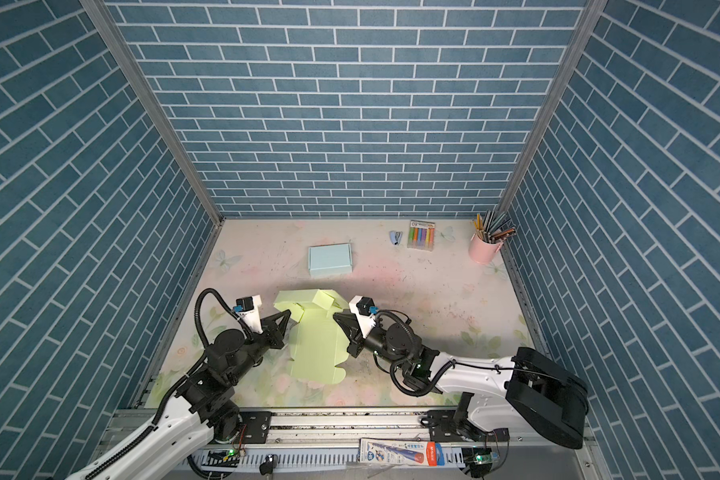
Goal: Fold the paper box
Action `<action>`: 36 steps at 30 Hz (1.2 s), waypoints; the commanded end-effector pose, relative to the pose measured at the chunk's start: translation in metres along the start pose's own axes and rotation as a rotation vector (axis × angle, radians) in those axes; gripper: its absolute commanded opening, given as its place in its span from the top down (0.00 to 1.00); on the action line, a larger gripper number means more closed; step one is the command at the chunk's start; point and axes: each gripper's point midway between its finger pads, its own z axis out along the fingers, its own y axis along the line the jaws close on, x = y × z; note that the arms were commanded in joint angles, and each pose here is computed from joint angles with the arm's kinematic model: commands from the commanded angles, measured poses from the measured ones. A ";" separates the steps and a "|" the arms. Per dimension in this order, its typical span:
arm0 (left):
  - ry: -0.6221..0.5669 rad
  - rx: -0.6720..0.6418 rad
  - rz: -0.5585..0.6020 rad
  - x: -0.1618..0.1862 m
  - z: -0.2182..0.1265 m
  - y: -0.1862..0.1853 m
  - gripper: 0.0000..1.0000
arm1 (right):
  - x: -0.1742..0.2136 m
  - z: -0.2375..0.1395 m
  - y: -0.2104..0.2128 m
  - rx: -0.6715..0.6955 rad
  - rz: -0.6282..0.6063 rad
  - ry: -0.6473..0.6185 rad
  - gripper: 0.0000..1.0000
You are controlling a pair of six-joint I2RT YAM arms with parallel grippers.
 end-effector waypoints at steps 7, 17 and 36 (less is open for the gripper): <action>-0.026 -0.027 0.056 -0.015 -0.004 0.003 1.00 | -0.009 -0.022 0.026 -0.115 -0.061 0.082 0.99; 0.069 0.059 0.138 -0.011 0.003 -0.012 1.00 | -0.061 -0.087 -0.003 0.027 -0.036 -0.050 0.84; 0.160 0.132 0.134 0.011 0.015 -0.019 1.00 | -0.017 -0.048 0.003 -0.168 -0.039 0.129 0.84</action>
